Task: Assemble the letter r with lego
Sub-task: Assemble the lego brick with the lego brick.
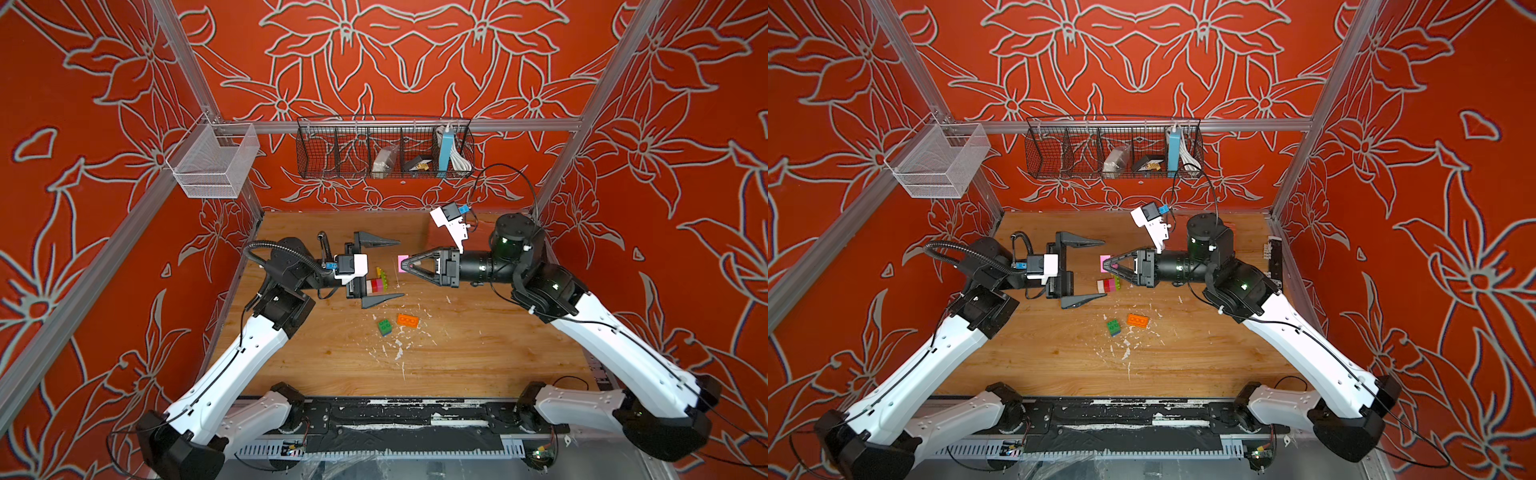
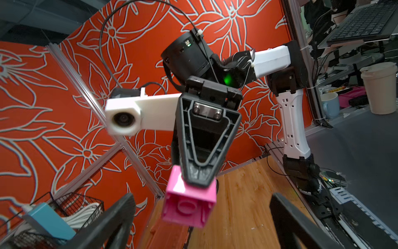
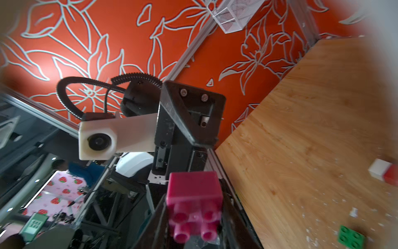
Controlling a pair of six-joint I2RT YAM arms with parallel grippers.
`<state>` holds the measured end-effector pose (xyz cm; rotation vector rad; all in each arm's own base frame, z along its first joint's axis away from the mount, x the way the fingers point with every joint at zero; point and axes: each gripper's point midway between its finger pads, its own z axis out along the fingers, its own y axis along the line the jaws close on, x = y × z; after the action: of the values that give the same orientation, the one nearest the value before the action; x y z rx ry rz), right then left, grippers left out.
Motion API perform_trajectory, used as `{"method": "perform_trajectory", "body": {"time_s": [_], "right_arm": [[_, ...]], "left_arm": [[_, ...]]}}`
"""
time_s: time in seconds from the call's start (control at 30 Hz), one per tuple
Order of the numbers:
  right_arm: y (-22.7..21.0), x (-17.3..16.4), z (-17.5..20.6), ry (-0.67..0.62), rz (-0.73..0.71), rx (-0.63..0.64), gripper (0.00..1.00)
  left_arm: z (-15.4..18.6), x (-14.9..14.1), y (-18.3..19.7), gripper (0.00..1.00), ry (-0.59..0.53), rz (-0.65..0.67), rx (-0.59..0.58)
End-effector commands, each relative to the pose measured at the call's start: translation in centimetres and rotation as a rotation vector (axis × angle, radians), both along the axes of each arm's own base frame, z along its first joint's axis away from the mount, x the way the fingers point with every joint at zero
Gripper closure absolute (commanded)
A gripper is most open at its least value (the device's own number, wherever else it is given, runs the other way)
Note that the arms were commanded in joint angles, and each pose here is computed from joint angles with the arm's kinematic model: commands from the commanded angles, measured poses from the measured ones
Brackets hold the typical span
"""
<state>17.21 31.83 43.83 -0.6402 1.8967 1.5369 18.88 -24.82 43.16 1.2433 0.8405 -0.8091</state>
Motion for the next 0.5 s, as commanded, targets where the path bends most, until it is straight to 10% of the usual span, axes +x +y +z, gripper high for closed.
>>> {"method": "perform_trajectory", "body": {"time_s": [0.0,0.33,0.47], "right_arm": [[-3.4,2.5,-3.1,-0.074,-0.231,-0.202,1.00],[-12.1,6.5,-15.7,0.082,-0.625,-0.865,1.00],[-12.8,6.2,-18.6,0.145,-0.594,-1.056,1.00]], "left_arm": [[-1.4,0.9,1.2,0.01,0.209,0.132,-0.044],[-12.9,6.8,8.9,0.01,0.988,0.850,-0.022],[-16.8,6.2,9.2,0.01,1.189,0.915,0.097]]}}
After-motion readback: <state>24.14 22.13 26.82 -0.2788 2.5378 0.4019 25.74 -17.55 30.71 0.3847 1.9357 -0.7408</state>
